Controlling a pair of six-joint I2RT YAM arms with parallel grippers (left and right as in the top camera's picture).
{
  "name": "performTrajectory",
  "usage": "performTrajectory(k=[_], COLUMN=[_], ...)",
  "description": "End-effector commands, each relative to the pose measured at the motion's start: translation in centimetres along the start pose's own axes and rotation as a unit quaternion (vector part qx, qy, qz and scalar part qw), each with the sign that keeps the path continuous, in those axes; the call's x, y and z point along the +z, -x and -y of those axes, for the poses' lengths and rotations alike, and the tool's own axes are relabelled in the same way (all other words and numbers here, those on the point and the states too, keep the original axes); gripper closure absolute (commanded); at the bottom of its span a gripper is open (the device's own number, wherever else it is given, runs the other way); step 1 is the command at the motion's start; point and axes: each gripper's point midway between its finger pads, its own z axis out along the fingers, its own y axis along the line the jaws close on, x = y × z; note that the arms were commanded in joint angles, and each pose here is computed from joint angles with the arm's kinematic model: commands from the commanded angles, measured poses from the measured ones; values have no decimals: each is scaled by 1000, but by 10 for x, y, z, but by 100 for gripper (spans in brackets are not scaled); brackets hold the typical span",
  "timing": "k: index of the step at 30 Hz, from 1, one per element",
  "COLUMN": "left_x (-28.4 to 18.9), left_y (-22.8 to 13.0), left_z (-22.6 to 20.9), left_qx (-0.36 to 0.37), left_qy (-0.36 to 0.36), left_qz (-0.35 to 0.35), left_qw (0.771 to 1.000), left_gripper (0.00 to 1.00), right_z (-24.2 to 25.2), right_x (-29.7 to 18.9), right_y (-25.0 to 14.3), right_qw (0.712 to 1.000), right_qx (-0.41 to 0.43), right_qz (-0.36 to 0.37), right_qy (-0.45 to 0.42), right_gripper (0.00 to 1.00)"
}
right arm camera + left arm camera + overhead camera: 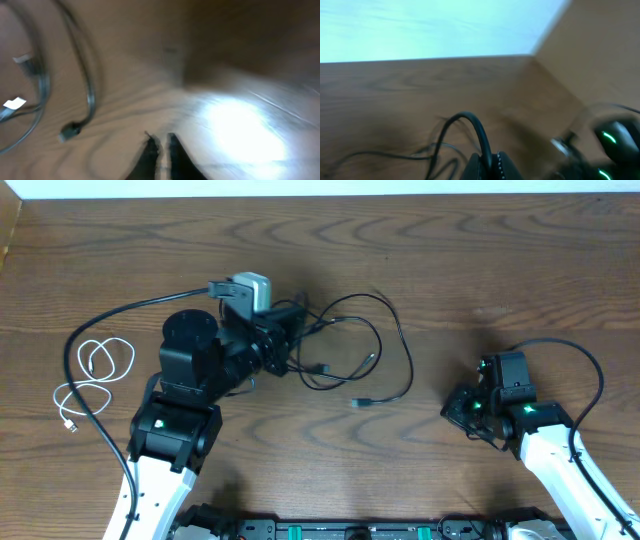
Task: Untangle cables
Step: 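Pull the grippers apart, stretching the black cable left and right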
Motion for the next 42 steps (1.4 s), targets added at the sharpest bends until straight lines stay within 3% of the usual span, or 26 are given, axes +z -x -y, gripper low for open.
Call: performTrajectory(k=[1,6,9,13,15,28,31,32,34,36,37,42], left_x=[-9,-31,-37,-39,-39,-39,-43,-44,-44,-44,-44,-35], left_y=[-12,-27,-29,-30,-30,-32,-33,-33,-33,-33,-34,-45], left_z=[55,96,103,105,105,106,111,111,111,111,111,100], left_qx=[68,125,124,124,123,120,120,120,120,120,119,102], left_qy=[-162,-302,-327,-336,-336,-339,-355,-357,-357,-357,-357,-339], left_qz=[-37,-55,-60,-61,-62,-65,-68,-69,-69,-69,-69,-81], left_qw=[984,943,935,932,932,931,924,924,924,924,924,932], left_gripper=[92,92,92,92,92,92,92,92,92,92,92,92], right_z=[-28,-87,-102,-124,-139,-215,-219,-220,-225,-231,-233,-248], right_x=[-5,-22,-29,-31,-31,-1,7,9,8,0,-4,-35], right_y=[-8,1,13,20,21,14,12,11,11,16,20,44], right_qw=[996,973,968,959,952,906,902,900,895,883,879,853], right_qx=[-41,-69,-28,-11,-18,-43,-31,-34,-48,-80,-89,-128], right_qz=[-26,-24,-10,1,3,8,-1,-2,7,39,53,94], right_qy=[76,220,249,284,306,422,431,434,444,460,466,498], right_gripper=[79,55,50,26,21,14,19,28,56,91,99,99])
